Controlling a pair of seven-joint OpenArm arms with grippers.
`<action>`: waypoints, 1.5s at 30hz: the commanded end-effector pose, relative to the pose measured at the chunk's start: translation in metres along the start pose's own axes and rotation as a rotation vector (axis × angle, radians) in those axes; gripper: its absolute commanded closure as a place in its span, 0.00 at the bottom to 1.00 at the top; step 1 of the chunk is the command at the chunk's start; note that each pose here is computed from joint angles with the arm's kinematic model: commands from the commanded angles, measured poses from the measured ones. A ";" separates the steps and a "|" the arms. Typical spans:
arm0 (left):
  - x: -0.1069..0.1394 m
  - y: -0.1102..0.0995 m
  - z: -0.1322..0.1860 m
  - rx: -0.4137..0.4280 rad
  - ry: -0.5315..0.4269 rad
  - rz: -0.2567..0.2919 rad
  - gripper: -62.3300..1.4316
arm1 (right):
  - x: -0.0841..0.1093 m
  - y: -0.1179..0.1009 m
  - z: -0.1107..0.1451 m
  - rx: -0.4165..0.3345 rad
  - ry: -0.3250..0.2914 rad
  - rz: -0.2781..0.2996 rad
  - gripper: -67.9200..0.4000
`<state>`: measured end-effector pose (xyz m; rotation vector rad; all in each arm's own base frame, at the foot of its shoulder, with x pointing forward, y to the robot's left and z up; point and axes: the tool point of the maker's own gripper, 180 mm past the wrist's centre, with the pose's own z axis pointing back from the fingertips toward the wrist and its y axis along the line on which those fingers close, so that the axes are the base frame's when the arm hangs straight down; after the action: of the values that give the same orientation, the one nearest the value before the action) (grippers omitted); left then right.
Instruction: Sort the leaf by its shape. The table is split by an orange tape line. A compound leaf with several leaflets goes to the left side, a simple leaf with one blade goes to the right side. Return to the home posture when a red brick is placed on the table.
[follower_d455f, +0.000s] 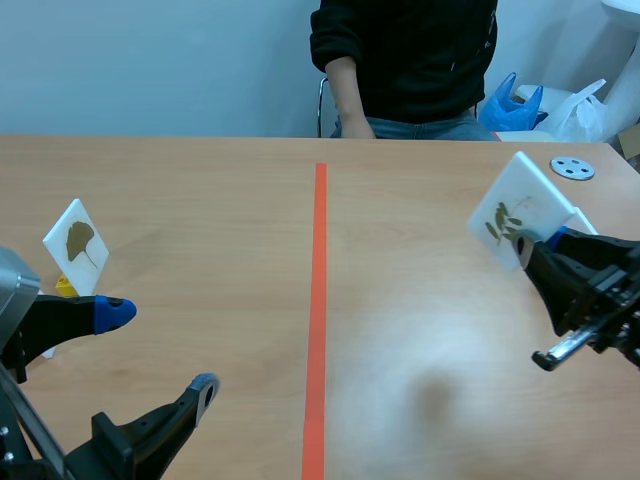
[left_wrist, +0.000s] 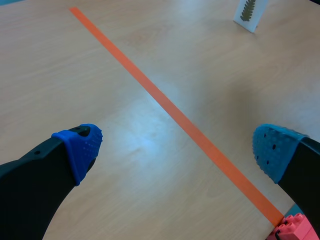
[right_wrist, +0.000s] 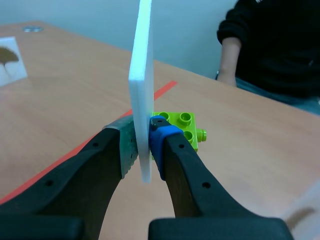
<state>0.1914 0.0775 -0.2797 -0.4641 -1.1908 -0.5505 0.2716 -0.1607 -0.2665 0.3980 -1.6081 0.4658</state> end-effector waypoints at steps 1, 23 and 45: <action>0.010 0.001 -0.001 0.003 -0.040 0.001 0.00 | 0.005 -0.012 0.002 -0.042 -0.012 -0.020 0.97; 0.010 0.001 -0.001 0.003 -0.040 0.001 0.00 | -0.087 -0.098 0.034 -0.480 0.259 -0.177 0.97; 0.010 0.001 -0.001 0.003 -0.041 0.001 0.00 | -0.102 -0.116 0.042 -0.581 0.262 -0.147 0.44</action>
<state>0.1914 0.0775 -0.2797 -0.4641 -1.1908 -0.5505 0.2939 -0.2805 -0.3815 0.0096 -1.3094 -0.0779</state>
